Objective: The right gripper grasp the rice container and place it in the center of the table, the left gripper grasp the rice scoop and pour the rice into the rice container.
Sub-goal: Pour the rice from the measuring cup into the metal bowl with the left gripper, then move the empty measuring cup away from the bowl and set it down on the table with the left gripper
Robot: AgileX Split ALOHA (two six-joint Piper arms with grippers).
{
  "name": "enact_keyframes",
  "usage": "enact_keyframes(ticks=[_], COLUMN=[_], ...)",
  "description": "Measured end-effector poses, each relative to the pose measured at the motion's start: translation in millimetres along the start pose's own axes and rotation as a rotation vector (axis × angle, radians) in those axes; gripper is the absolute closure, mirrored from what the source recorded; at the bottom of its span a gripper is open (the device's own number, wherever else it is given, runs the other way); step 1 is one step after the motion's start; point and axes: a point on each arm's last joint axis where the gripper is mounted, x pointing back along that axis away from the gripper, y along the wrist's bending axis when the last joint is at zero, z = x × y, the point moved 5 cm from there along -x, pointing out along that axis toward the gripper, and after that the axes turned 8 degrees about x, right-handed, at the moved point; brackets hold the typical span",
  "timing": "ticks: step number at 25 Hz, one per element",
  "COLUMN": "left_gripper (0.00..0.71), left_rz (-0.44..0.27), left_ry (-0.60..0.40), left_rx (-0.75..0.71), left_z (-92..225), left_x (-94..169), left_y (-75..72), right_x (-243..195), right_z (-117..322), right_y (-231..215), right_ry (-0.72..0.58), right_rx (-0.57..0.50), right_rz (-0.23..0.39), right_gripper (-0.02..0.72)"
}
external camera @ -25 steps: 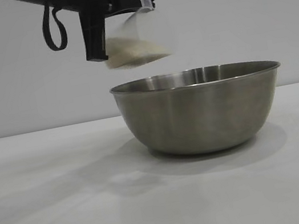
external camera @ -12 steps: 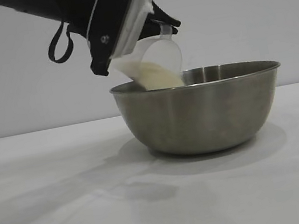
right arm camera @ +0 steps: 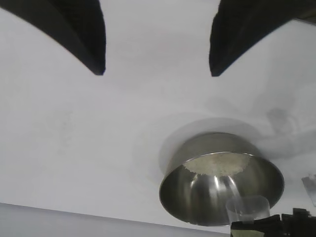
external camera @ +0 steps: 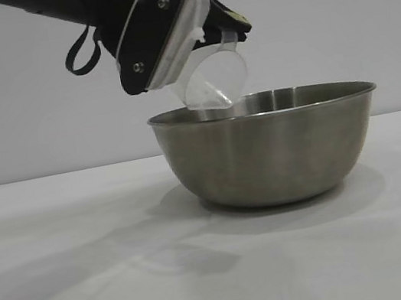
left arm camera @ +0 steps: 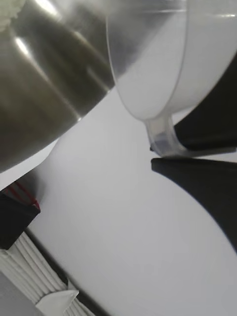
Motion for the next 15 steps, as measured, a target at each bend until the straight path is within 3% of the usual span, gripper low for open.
enact_keyframes(ticks=[5,8,11,15], left_gripper=[0.710,0.710,0.710,0.710], left_rz=[-0.212,-0.349,-0.400,-0.333], left_ry=[0.288,0.381,0.448,0.506], left_rx=[0.814,1.157,1.361,1.464], left_z=[47.9,78.1,102.5,119.2], left_x=[19.8,43.2,68.7,97.0], left_y=[41.4,56.5,40.2,-3.4], right_x=[0.0,0.0,0.0,0.0], right_z=[0.0,0.0,0.0,0.0], right_y=[0.0,0.0,0.0,0.0], right_ry=[0.000,0.000,0.000,0.000], right_rx=[0.000,0.000,0.000,0.000], right_rz=[0.000,0.000,0.000,0.000], right_gripper=[0.276,0.276,0.276,0.276])
